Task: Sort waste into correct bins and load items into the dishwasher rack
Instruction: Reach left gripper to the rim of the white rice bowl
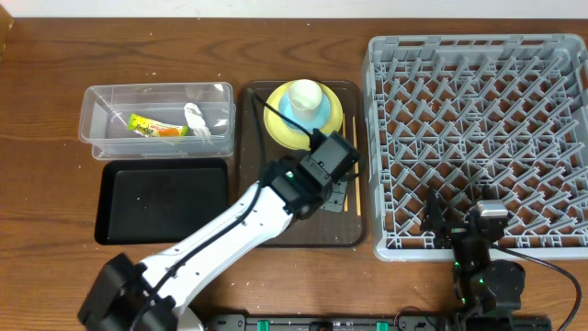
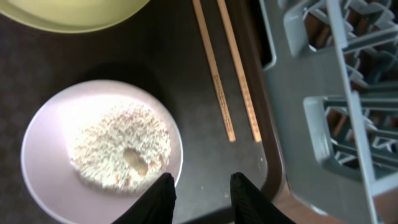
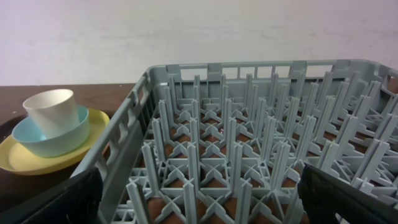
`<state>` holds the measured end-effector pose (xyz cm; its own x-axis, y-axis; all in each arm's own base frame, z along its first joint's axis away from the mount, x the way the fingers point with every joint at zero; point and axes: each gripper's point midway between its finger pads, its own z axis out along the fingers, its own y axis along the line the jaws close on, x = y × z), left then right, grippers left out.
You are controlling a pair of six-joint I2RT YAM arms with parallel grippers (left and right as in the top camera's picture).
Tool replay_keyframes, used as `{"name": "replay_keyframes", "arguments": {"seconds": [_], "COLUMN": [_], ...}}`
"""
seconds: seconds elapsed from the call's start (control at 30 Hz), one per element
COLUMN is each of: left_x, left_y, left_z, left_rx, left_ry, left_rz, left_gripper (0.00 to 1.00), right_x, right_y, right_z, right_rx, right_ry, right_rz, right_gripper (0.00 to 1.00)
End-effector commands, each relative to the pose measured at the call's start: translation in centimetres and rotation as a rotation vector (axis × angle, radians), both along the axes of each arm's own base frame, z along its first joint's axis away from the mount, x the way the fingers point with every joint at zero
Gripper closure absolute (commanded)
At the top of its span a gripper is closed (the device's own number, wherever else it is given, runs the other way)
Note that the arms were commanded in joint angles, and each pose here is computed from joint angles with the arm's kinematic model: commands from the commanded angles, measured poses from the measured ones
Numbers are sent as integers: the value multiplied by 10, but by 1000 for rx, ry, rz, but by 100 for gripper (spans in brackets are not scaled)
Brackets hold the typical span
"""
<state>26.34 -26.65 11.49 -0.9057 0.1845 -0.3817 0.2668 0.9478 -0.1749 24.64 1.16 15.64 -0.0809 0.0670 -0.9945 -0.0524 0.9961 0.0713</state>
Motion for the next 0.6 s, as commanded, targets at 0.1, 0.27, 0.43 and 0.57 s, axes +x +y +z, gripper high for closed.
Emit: {"name": "replay_keyframes", "arguments": {"seconds": [0.1,0.27,0.43,0.57], "left_x": [4,3,2,1], "left_y": [4,5,7,8], "left_z": [-32,-54,-67,-75], "left_rx": [79,124,150,168], "left_ry": [31,72,96,112], "left_rz": [21,20,19,19], "left_gripper": [67,69,69,72], "right_x": [0,0,0,0], "right_y": [-2,-2,-2,-2], "right_z": [-1,-1,-1,-1], "right_rx": [12,12,12,12], "right_ry": [4,4,4,4], "right_rz": [-11,-12,-11,-11], "right_gripper": [1,1,1,1]}}
